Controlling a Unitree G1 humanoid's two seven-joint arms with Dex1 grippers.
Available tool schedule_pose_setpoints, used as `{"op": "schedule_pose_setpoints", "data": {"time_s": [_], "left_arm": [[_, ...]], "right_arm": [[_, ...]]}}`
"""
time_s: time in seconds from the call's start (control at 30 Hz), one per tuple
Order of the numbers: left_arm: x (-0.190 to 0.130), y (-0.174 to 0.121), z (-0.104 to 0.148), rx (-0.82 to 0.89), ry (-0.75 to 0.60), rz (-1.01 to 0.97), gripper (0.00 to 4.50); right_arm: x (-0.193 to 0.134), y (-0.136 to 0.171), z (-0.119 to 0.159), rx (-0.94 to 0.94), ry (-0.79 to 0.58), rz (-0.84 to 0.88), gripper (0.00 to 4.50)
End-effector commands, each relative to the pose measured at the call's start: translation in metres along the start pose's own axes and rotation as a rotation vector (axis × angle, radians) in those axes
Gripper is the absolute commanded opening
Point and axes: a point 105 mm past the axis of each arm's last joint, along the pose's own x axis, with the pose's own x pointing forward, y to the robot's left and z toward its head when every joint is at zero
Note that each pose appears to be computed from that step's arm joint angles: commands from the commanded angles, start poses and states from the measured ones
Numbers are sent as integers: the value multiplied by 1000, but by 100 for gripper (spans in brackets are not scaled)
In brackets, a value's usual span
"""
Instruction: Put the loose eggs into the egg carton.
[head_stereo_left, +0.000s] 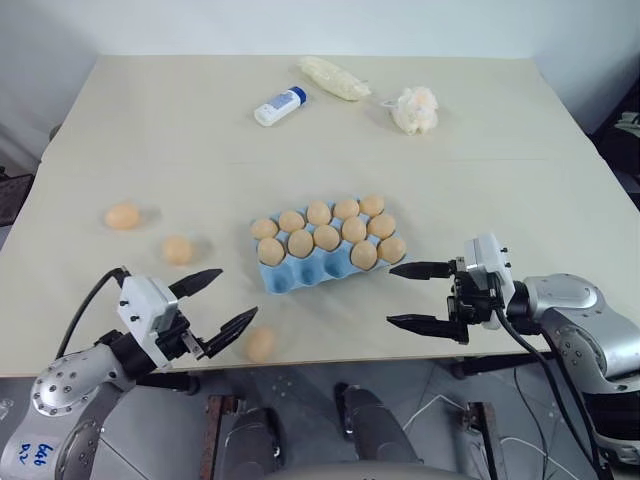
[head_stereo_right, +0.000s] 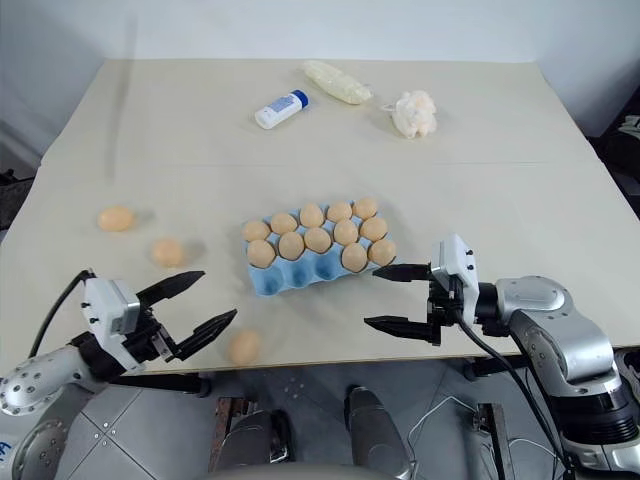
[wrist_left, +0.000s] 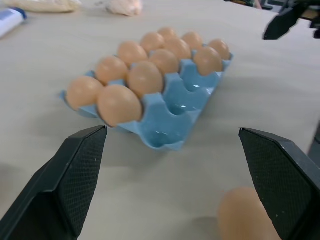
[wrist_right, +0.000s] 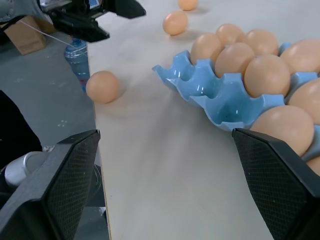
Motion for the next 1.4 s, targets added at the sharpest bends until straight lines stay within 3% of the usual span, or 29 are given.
{"op": "schedule_pose_setpoints", "data": {"time_s": [0.03,0.33,0.57,1.07,1.4], "left_arm": [[5,-16,-1,24,0,-33,450],[9,-37,-3,-6,15,-95,450],[19,-43,-22,1,66,-130,450],[35,-27,-60,8,220,-86,450],[48,-11,-65,48,190,-7,133]], "right_arm": [[2,0,7,-41,-16,9,443],[1,0,5,-31,-2,-15,443],[0,0,4,-26,-3,-28,443],[-7,-5,2,-18,9,-96,443],[-10,-7,7,-27,13,-113,450]]}}
